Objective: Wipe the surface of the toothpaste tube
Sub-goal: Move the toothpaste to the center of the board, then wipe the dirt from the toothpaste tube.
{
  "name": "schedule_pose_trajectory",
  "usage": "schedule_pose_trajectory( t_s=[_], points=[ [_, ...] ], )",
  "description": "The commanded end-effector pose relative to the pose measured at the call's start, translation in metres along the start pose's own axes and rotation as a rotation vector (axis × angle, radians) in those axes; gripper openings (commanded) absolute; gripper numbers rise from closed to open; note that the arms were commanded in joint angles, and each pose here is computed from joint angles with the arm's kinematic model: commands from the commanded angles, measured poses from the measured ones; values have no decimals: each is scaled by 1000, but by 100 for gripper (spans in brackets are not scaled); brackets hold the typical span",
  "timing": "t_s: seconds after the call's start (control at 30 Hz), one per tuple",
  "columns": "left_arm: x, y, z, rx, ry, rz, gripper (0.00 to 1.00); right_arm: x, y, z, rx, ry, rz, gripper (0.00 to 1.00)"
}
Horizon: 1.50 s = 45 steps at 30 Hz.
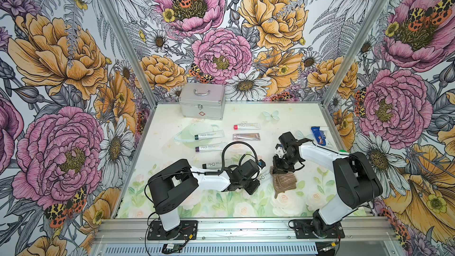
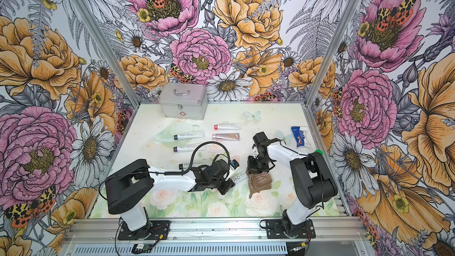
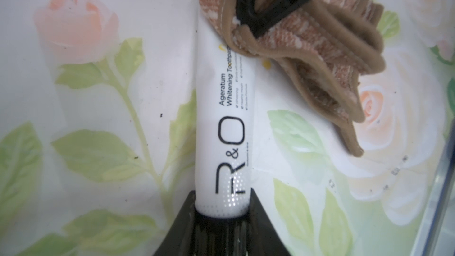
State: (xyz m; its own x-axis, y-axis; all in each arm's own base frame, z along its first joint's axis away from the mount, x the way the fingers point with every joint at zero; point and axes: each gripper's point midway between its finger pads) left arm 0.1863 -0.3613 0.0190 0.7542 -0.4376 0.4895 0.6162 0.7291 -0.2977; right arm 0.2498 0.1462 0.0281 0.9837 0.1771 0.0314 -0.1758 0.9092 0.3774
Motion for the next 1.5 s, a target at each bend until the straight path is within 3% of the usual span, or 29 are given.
schedule_pose_trajectory(
  t_s=[0.0, 0.17, 0.47, 0.63, 1.13, 1.47],
  points=[
    [-21, 3, 2, 10, 62, -9, 26, 21, -25, -5, -118, -48, 5, 0],
    [-22, 3, 0, 10, 67, -11, 25, 24, -4, -2, -60, -61, 26, 0],
    [-19, 3, -2, 13, 63, -20, 25, -10, 33, -23, -14, 23, 91, 0],
    [-17, 4, 0, 19, 53, -23, 25, -21, 40, -18, 20, 15, 87, 0],
    [-13, 6, 13, -27, -30, 58, 25, 13, -22, -8, -137, -31, 20, 0],
    [-11, 4, 8, -33, -30, 54, 26, 6, 20, -10, -24, -18, 71, 0]
  ],
)
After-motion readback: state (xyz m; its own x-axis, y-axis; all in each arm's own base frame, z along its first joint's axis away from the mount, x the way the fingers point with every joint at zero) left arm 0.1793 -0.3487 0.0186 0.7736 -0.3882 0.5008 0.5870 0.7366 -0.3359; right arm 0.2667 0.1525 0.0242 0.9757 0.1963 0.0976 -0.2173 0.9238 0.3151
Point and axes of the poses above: each gripper's point midway between its finger pads, its own z axis back along the fingers, its own y axis along the line the jaws close on, x = y × z, and after that the axes turned 14 degrees about z, right-handed
